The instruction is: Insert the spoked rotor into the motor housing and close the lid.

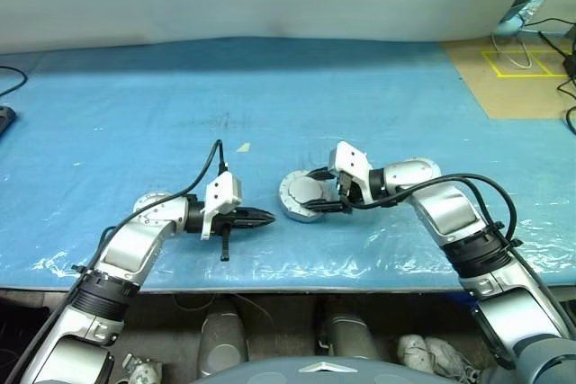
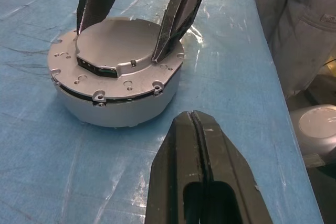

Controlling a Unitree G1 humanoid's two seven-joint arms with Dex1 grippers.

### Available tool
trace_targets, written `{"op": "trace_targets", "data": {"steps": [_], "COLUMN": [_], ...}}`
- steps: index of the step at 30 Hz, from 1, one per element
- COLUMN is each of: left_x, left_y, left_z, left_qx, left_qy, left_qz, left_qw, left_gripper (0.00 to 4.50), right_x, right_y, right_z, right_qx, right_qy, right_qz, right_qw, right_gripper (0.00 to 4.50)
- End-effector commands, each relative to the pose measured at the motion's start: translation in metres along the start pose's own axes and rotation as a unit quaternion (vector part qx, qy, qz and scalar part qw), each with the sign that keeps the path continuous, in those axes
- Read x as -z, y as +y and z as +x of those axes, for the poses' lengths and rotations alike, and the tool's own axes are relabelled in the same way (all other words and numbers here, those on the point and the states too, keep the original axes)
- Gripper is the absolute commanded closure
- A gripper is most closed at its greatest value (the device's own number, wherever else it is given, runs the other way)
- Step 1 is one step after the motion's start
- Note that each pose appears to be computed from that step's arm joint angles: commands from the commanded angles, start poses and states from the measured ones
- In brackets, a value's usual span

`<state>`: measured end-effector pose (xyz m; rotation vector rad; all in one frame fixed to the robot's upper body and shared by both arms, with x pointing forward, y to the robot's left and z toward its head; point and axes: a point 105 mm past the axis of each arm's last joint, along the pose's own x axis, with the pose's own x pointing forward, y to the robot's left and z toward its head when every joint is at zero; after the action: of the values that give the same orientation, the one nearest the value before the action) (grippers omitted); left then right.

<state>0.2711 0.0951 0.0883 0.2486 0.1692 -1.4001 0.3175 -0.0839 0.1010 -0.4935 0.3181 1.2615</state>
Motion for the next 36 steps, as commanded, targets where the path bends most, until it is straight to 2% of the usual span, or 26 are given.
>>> {"op": "trace_targets", "data": {"steps": [1, 7, 12, 15, 20, 23, 29, 33, 36], "left_x": [-0.002, 0.002, 0.006, 0.005, -0.016, -0.019, -0.049, -0.046, -0.034], "left_y": [0.0, 0.0, 0.001, 0.012, 0.041, 0.044, 0.051, 0.047, 0.041], "left_z": [0.001, 0.001, 0.001, 0.005, 0.023, 0.035, 0.052, 0.06, 0.064], "left_qx": [0.003, 0.001, -0.001, -0.028, -0.118, -0.12, -0.121, -0.111, -0.093], "left_qy": [-0.005, -0.006, -0.004, -0.012, -0.074, -0.077, -0.087, -0.075, -0.045], "left_qz": [0.013, 0.013, 0.013, 0.022, 0.055, 0.064, 0.069, 0.065, 0.072], "left_qw": [1.0, 1.0, 1.0, 0.999, 0.989, 0.988, 0.986, 0.989, 0.992], "left_gripper": [4.5, 4.5, 4.5, 4.5, 4.5, 4.5, 4.5, 4.5, 4.5], "right_x": [0.023, 0.057, 0.052, 0.052, 0.049, 0.049, 0.049, 0.05, 0.048], "right_y": [-0.001, -0.007, -0.002, 0.004, 0.01, 0.009, 0.007, 0.006, 0.007], "right_z": [0.005, 0.006, 0.004, 0.005, 0.006, 0.006, 0.002, 0.002, 0.001], "right_qx": [0.017, 0.045, 0.031, 0.022, 0.016, 0.021, 0.03, 0.035, 0.036], "right_qy": [0.041, 0.087, 0.063, 0.064, 0.058, 0.058, 0.061, 0.061, 0.059], "right_qz": [-0.001, 0.018, 0.056, 0.06, 0.063, 0.063, 0.064, 0.066, 0.067], "right_qw": [0.999, 0.995, 0.996, 0.996, 0.996, 0.996, 0.996, 0.995, 0.995], "right_gripper": [1.53, 1.53, 1.53, 1.53, 1.53, 1.53, 1.53, 1.53, 1.53]}}
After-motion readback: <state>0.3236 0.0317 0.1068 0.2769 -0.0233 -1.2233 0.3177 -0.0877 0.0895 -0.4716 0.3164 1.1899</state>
